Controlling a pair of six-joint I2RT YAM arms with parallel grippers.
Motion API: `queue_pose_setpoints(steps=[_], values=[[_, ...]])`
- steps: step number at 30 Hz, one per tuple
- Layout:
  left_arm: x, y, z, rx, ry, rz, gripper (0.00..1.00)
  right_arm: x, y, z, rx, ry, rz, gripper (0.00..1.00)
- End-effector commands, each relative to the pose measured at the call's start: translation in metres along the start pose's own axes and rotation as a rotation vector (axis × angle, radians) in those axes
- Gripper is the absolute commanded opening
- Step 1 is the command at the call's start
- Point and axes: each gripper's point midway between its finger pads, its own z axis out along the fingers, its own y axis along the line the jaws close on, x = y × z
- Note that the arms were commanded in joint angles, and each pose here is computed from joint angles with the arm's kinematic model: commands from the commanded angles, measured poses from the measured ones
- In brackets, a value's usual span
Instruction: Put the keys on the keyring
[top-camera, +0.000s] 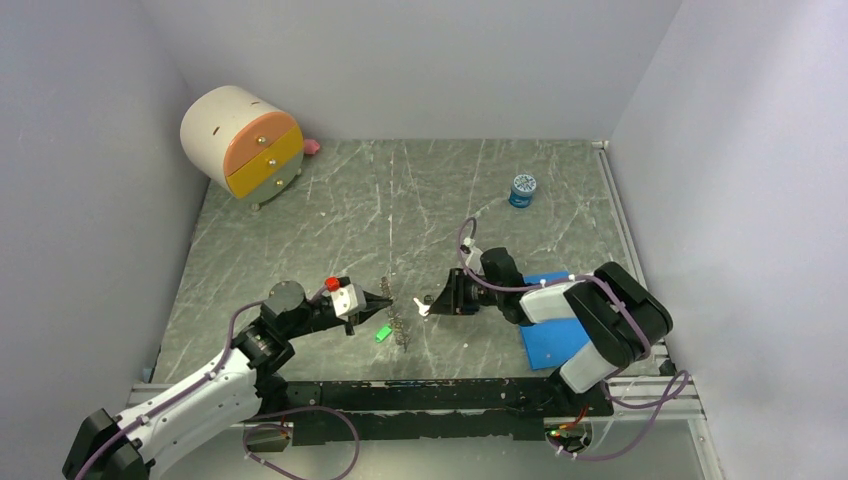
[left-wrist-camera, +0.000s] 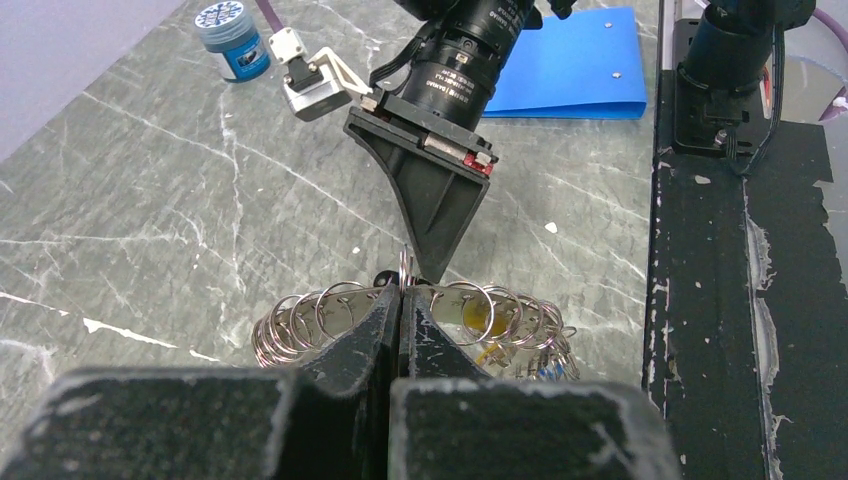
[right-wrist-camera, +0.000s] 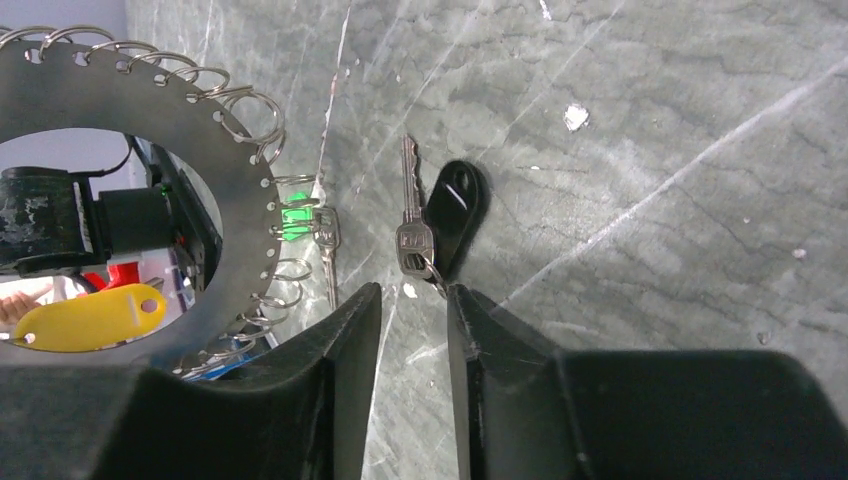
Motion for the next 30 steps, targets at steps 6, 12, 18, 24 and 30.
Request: queue_pose_setpoints(steps=[6, 12, 18, 24, 30], values=[[-0.028, 0.001, 0.000, 0.007, -0.094, 0.065, 0.03, -0.016, 0.010, 0.008, -0.074, -0.021, -0.046, 0.28], [-0.026, 0.001, 0.000, 0.004, -0.095, 0.060, 0.03, -0.020, 0.013, 0.004, -0.076, -0.044, -0.104, 0.39], [-0.028, 0.001, 0.001, 0.006, -0.095, 0.057, 0.03, -0.027, -0.001, 0.001, 0.023, -0.058, -0.174, 0.47], [-0.026, 0.002, 0.002, 0.007, -0.089, 0.054, 0.03, -0.011, 0.006, 0.011, -0.061, 0.044, -0.167, 0.45], [-0.026, 0.002, 0.002, 0.003, -0.091, 0.048, 0.02, 0.002, 0.019, 0.014, -0.174, 0.105, -0.144, 0.31]])
